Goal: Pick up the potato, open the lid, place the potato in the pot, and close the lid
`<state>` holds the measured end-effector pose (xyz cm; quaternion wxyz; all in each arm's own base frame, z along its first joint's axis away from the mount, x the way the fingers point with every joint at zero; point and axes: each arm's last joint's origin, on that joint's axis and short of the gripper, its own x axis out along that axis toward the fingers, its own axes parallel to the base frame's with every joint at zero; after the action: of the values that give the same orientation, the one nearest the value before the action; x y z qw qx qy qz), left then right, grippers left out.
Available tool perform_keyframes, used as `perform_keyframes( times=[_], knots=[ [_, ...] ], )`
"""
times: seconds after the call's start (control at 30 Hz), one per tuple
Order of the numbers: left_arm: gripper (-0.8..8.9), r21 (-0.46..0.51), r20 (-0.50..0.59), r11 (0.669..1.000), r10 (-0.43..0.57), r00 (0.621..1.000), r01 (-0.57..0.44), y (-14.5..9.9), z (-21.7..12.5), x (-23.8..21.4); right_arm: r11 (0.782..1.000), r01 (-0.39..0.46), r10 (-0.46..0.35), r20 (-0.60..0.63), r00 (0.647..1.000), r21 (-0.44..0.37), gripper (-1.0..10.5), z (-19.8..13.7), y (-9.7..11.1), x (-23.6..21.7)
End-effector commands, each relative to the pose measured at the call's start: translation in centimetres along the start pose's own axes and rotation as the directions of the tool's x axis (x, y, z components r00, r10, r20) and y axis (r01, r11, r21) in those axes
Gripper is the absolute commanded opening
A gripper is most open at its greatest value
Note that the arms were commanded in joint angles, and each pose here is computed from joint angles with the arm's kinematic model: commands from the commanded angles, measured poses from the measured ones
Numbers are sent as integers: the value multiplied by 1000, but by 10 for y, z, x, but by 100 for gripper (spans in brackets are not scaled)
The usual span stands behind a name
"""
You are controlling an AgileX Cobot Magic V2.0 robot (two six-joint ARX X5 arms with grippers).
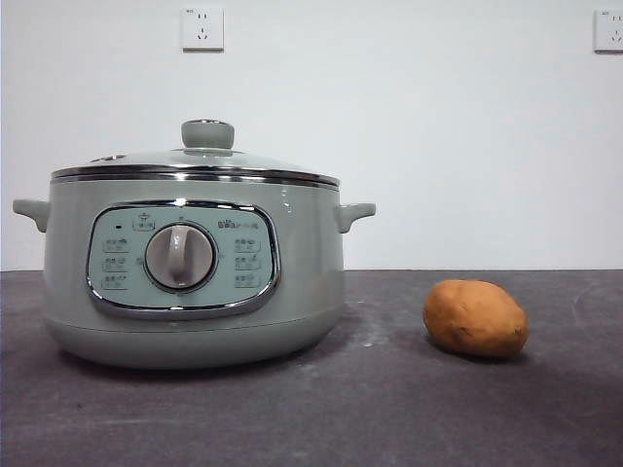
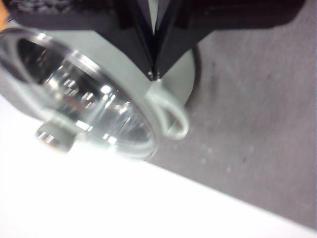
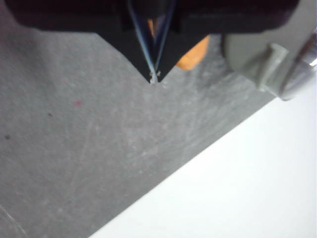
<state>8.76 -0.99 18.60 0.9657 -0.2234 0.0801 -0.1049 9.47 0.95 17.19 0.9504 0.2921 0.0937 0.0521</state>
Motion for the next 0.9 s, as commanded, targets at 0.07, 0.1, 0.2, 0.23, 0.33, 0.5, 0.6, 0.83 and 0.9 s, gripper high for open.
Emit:
perform_keyframes(
  times=[0.07, 0.1, 0.2, 0.23, 0.33, 0.5, 0.6, 0.83, 0.9],
  knots=[
    [-7, 12, -13, 1000, 1, 1000, -1, -10, 17, -5, 999, -41, 41, 11, 999, -29, -16, 20, 15, -3],
    [-8, 29, -24, 1000, -6, 1000, 6, -13, 22, -7, 997, -57, 57, 4, 998, -48, -16, 26, 20, -4],
    [-7, 87, -52, 995, -52, 997, 57, -23, 40, -9, 989, -103, 102, -20, 995, -101, -16, 46, 35, -4],
    [-7, 103, -59, 992, -70, 996, 75, -27, 47, -9, 986, -114, 111, -28, 993, -118, -16, 53, 40, -4],
    [-7, 129, -83, 985, -106, 991, 117, -38, 68, -9, 977, -124, 115, -66, 991, -173, -16, 75, 55, -1],
    [-5, 151, -125, 978, -127, 984, 145, -55, 103, -1, 953, -101, 61, -144, 988, -285, -16, 110, 79, 7],
    [-4, 149, -164, 971, -161, 973, 185, -63, 122, 8, 935, -93, 23, -202, 979, -341, -16, 129, 91, 14],
    [35, 109, -243, 954, -248, 938, 281, -75, 150, 35, 914, -189, 47, -368, 929, -360, 43, 153, 109, 35],
    [183, 92, -270, 948, -272, 924, 306, -76, 154, 43, 911, -251, 100, -414, 905, -328, 158, 155, 111, 41]
  ],
)
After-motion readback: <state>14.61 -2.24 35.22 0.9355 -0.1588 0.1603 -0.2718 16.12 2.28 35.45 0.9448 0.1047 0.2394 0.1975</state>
